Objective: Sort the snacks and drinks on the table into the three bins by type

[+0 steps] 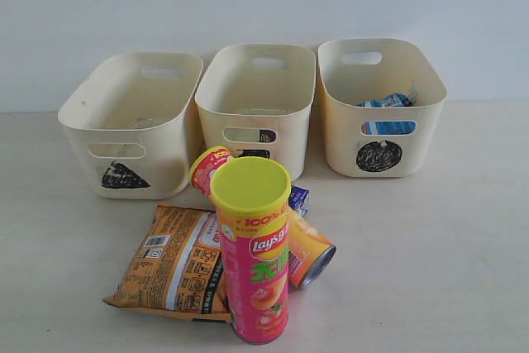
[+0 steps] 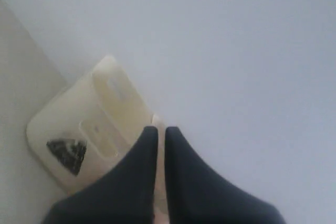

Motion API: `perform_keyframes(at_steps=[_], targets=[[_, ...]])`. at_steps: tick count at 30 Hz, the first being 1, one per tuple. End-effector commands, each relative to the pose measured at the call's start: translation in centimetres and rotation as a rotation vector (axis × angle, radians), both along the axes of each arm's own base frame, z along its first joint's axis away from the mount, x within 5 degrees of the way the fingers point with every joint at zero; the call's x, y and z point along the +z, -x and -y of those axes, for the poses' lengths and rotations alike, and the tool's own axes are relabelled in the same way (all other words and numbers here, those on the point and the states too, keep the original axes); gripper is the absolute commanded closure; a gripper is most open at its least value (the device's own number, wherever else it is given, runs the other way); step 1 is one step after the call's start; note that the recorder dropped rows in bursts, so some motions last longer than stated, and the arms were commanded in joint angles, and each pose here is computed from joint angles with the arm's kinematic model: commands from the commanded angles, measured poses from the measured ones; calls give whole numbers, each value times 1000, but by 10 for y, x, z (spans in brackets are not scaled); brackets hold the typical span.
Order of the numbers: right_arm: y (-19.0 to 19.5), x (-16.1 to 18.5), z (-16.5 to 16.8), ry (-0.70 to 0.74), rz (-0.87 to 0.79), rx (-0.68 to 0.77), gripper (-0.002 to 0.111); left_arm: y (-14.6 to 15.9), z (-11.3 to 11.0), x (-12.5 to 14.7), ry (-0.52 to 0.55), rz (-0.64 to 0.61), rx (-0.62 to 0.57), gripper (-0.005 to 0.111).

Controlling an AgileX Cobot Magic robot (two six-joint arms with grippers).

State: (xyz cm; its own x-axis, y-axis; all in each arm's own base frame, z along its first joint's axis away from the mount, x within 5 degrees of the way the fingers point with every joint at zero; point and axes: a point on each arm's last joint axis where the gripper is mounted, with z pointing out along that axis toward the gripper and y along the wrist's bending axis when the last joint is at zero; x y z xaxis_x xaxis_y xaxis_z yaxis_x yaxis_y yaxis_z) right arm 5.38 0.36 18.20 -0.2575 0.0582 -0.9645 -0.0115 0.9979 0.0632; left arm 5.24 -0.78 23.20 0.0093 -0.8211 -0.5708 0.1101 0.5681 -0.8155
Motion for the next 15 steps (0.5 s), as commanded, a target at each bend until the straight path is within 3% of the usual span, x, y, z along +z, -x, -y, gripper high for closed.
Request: perform_keyframes(at_steps=[1,5,8,10,15], targets=[[0,2,2,23,27,-18,108,16,4,53,-293,172,20,102],[0,3,3,61,30,-21,108,33,24,97,-779,294,-102,102],[0,3,3,61,30,-21,108,37,34,118,-994,356,-187,102],[0,3,3,61,30,-21,108,40,35,128,-982,405,-180,102],[0,3,3,61,30,-21,108,44,35,139,-766,478,-194,102]])
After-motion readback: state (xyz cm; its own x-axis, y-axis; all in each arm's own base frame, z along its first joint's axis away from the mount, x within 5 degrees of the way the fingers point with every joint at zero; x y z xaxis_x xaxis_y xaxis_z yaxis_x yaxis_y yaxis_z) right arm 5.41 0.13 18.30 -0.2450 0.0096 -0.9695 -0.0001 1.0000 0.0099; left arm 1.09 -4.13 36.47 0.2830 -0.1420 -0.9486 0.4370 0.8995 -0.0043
